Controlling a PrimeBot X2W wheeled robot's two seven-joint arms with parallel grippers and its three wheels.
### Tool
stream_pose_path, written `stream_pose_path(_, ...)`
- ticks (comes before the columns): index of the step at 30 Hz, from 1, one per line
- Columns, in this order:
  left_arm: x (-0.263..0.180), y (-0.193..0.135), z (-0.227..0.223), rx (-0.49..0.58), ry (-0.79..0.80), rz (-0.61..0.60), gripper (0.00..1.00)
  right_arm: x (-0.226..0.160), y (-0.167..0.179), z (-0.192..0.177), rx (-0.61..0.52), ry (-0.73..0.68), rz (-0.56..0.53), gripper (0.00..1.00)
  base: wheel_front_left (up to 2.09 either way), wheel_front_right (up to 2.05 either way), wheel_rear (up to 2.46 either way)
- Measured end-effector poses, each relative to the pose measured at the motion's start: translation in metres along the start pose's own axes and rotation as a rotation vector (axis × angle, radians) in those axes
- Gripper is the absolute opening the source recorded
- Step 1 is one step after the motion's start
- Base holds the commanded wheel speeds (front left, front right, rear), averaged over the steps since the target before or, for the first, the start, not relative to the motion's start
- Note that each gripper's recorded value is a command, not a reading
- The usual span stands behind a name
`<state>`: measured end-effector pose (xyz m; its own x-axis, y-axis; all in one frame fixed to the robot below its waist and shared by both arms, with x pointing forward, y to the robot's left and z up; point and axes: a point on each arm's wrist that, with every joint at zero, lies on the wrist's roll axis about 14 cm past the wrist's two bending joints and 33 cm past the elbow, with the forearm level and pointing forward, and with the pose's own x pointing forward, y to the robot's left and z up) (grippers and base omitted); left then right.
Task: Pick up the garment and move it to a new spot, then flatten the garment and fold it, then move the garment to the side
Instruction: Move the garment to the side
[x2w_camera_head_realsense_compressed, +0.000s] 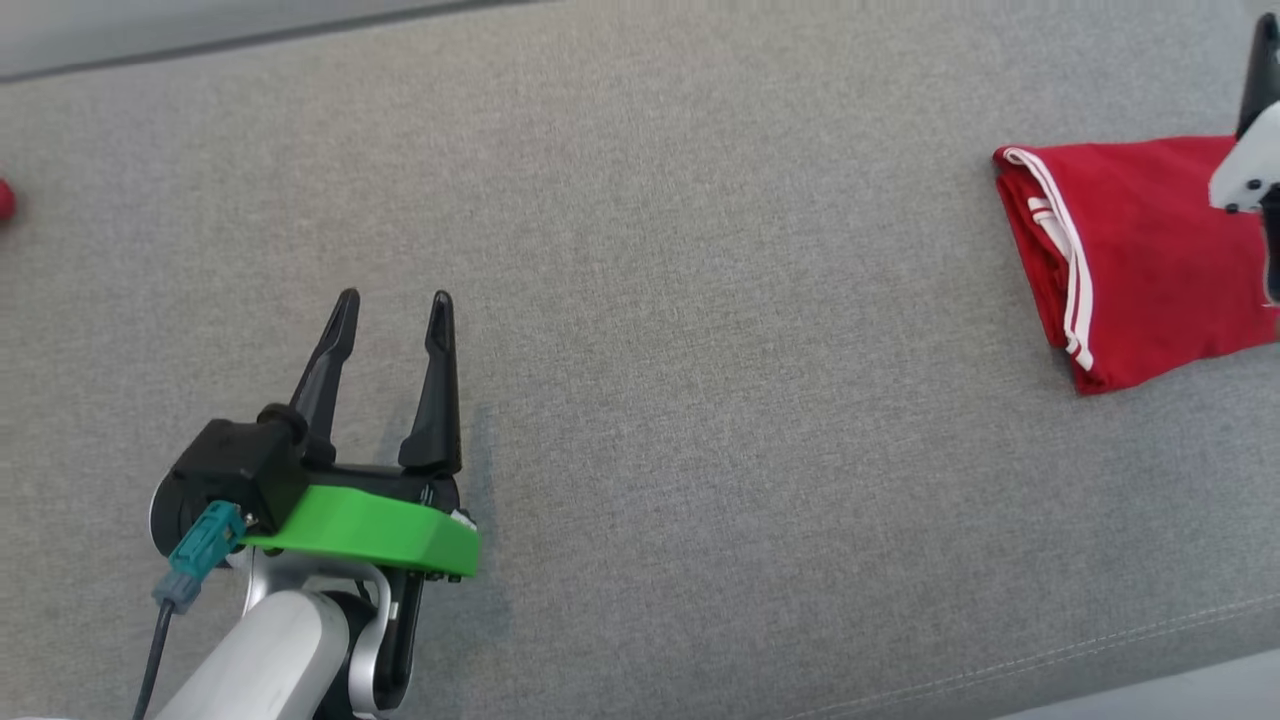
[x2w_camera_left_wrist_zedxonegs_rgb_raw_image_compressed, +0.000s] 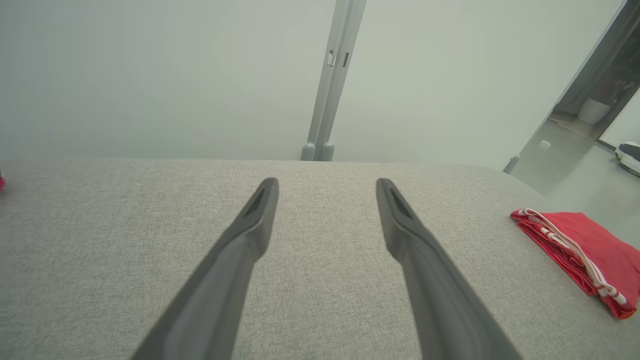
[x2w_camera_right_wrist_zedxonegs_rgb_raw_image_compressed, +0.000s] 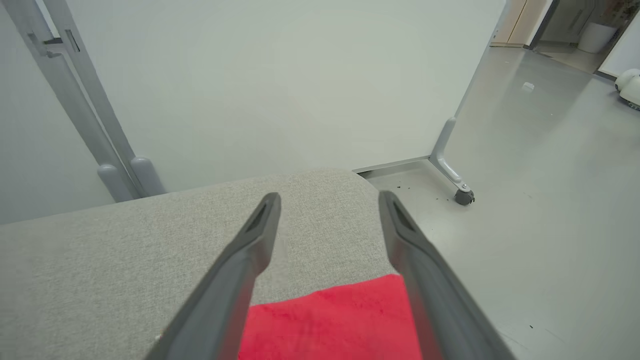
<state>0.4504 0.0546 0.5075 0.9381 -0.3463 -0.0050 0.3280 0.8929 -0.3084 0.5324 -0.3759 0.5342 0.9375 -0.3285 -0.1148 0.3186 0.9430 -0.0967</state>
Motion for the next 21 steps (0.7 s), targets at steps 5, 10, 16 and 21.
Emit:
stream_pose_path(5, -0.013, 0.004, 0.005, -0.002, -0.014, 0.036, 1.00, -0.012, 0.030, 0.028, 0.013, -0.086, 0.080, 1.00, 0.00, 0.00, 0.00)
stream_pose_path(10, -0.030, 0.010, 0.013, -0.010, -0.036, 0.081, 1.00, -0.033, 0.055, 0.037, 0.025, -0.133, 0.158, 1.00, 0.00, 0.00, 0.00)
stream_pose_path(16, -0.054, 0.022, 0.022, -0.017, -0.066, 0.140, 1.00, -0.064, 0.080, 0.045, 0.070, -0.188, 0.241, 1.00, 0.00, 0.00, 0.00)
stream_pose_path(21, -0.076, 0.034, 0.027, -0.021, -0.087, 0.190, 1.00, -0.095, 0.104, 0.037, 0.142, -0.194, 0.313, 1.00, 0.00, 0.00, 0.00)
